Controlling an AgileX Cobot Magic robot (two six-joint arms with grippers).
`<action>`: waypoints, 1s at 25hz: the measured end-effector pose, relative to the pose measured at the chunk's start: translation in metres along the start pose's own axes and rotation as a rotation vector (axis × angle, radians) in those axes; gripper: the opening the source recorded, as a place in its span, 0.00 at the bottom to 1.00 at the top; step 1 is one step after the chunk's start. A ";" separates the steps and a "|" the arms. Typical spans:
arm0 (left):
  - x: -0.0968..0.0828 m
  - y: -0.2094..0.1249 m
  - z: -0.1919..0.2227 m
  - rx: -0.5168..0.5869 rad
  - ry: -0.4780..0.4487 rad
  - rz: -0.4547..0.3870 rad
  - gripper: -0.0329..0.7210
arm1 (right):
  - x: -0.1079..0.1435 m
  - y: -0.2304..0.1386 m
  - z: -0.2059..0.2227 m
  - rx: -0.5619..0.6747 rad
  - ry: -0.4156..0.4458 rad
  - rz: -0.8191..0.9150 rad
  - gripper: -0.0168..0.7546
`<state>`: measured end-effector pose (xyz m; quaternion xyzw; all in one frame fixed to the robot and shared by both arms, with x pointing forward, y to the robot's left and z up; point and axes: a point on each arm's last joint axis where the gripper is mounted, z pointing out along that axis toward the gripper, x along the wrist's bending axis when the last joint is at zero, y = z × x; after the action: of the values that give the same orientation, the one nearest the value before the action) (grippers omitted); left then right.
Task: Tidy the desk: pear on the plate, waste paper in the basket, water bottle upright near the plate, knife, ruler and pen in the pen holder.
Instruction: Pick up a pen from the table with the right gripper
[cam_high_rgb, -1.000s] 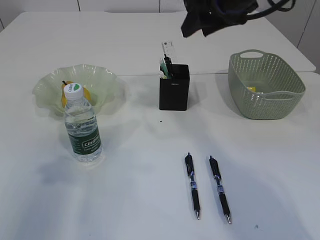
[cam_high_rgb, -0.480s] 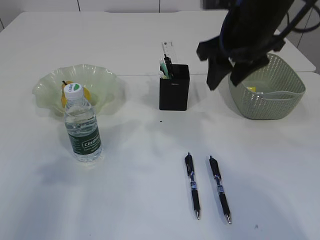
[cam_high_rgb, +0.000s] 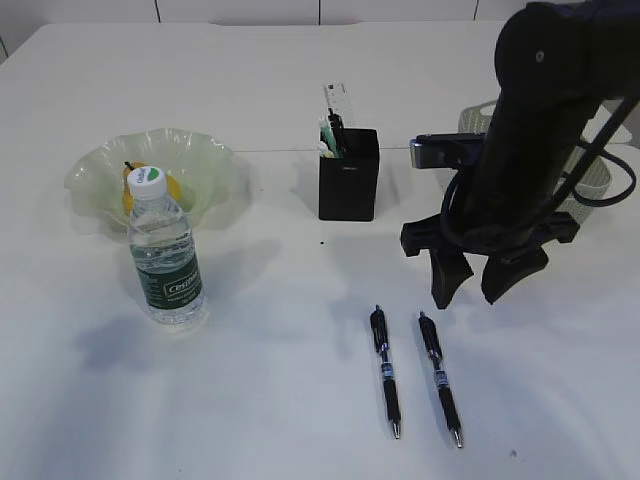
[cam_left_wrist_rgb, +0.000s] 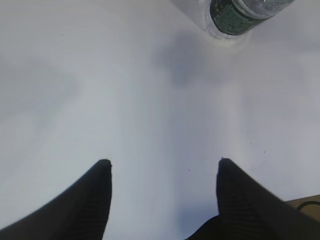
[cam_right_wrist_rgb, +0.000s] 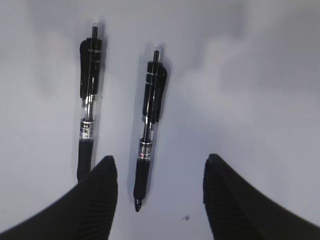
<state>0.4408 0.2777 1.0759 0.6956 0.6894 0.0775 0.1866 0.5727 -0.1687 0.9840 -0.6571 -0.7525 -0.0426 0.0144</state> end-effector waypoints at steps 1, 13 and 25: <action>0.000 0.000 0.000 0.000 0.000 0.000 0.66 | 0.000 0.000 0.003 0.004 0.001 0.006 0.55; 0.000 0.000 0.000 0.000 0.000 0.000 0.66 | 0.018 0.010 0.047 0.024 0.027 0.059 0.55; 0.000 0.001 0.000 -0.008 0.000 0.000 0.66 | 0.017 0.014 0.072 0.028 -0.058 0.087 0.55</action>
<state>0.4415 0.2777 1.0761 0.6948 0.6891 0.0803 0.1894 0.5866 -0.1444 0.9139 -0.6899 -0.7237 -0.0124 0.0035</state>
